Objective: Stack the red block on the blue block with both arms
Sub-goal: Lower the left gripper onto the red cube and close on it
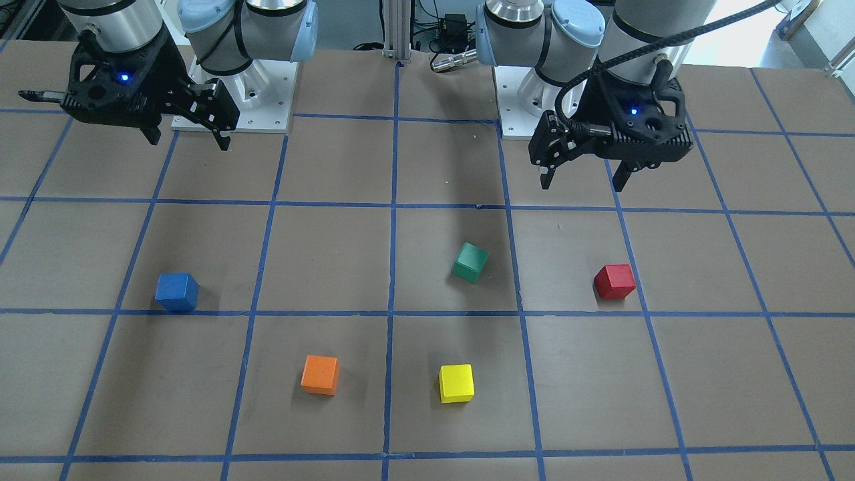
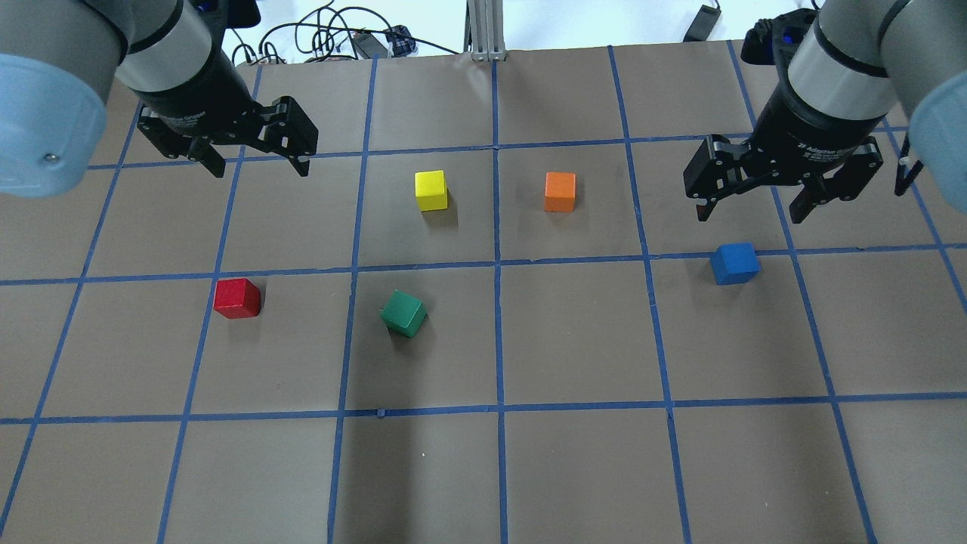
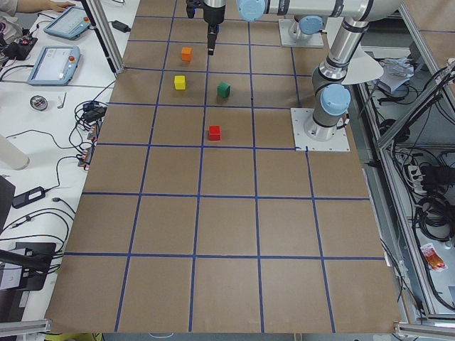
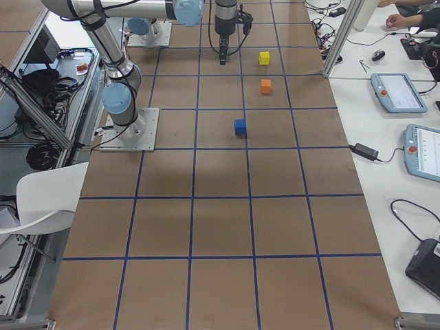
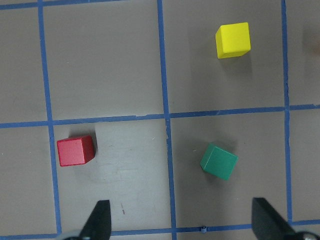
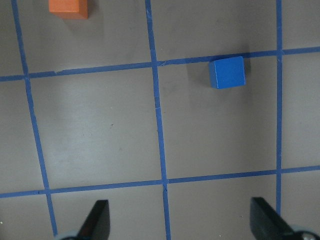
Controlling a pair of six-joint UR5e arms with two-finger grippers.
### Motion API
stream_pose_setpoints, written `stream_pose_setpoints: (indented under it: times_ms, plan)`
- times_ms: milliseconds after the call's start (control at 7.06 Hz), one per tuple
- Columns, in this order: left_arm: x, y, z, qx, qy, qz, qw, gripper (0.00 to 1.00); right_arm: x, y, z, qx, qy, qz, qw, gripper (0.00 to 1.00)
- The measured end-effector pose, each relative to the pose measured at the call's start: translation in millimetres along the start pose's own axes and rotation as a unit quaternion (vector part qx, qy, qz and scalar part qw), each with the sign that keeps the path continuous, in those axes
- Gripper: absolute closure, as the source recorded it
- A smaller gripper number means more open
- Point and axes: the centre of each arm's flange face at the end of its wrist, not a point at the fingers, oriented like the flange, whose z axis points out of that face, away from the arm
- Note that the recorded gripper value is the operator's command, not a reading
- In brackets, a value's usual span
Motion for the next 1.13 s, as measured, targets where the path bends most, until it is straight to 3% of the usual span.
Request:
stream_pose_setpoints:
  times_ms: [567,1133]
  plan:
    - [0.6,-4.5,6.7,-0.018,-0.003,0.007,0.9998,0.0,0.5,5.9,5.2,0.0,0.002,0.0,1.0,0.0]
    - [-88.9,-2.5,90.6,-0.057,-0.001,0.05,0.9971,0.0,0.3,4.5,6.4,0.001,0.001,0.0,1.0,0.0]
